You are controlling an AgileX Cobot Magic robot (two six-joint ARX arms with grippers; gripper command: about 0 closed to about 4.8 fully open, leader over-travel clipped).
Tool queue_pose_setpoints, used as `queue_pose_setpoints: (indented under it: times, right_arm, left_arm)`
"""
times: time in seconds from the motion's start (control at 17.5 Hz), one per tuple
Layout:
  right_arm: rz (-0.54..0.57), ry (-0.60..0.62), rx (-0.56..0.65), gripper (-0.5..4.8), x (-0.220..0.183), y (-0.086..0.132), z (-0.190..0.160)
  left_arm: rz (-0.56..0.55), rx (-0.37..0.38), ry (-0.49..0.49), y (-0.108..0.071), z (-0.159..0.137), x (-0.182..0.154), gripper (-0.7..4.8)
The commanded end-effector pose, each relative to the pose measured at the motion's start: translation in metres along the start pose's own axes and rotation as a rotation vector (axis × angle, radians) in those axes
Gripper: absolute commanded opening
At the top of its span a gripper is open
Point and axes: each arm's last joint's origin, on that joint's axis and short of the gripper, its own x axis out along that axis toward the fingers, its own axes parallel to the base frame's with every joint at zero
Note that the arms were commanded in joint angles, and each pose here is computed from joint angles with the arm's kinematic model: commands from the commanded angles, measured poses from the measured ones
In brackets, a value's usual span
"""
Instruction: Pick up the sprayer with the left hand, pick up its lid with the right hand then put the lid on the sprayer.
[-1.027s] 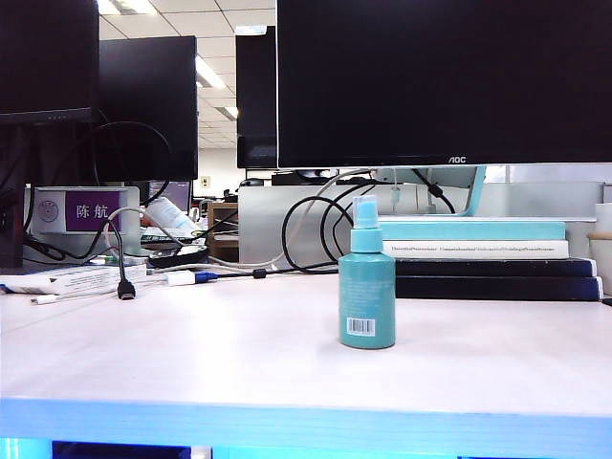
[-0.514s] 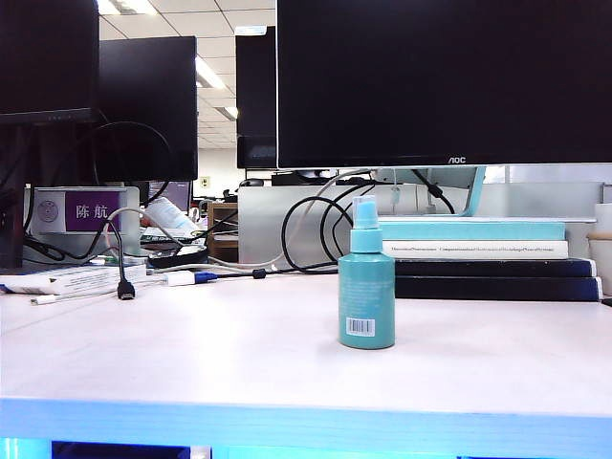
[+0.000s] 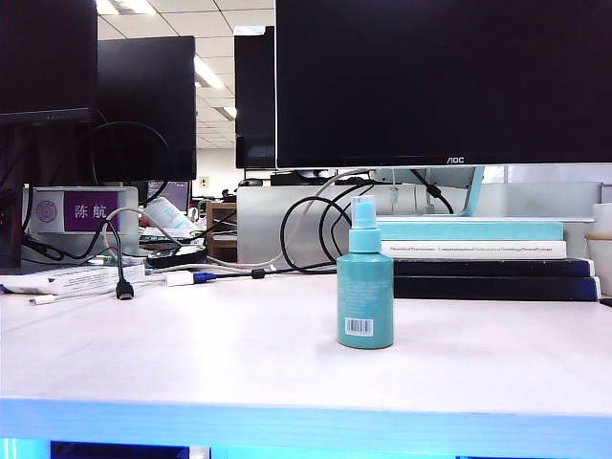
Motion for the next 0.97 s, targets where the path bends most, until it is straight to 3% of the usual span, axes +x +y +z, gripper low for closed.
queue_pose_setpoints:
  times: [0.06, 0.17, 0.34, 0.46, 0.97]
  right_arm:
    - [-0.015, 0.131, 0.015, -0.01, -0.001, -0.001, -0.013]
    - [-0.031, 0.156, 0.031, -0.01, -0.001, -0.001, -0.016]
    - [-0.079, 0.237, 0.068, -0.01, -0.003, -0.003, -0.024]
    - [-0.016, 0.220, 0.126, -0.01, -0.002, -0.001, -0.022]
    - [-0.020, 0.208, 0.128, -0.01, -0.002, -0.001, -0.021]
  left_arm:
    - [-0.002, 0.000, 0.064, 0.000, -0.006, 0.000, 1.49]
    - [-0.003, 0.000, 0.094, -0.001, -0.009, -0.001, -0.05]
    - [-0.007, -0.009, 0.097, -0.001, -0.009, -0.001, -0.05]
    - [0.004, -0.007, 0.102, 0.000, -0.010, -0.001, -0.05]
    - [-0.006, -0.007, 0.101, -0.001, -0.010, -0.001, -0.05]
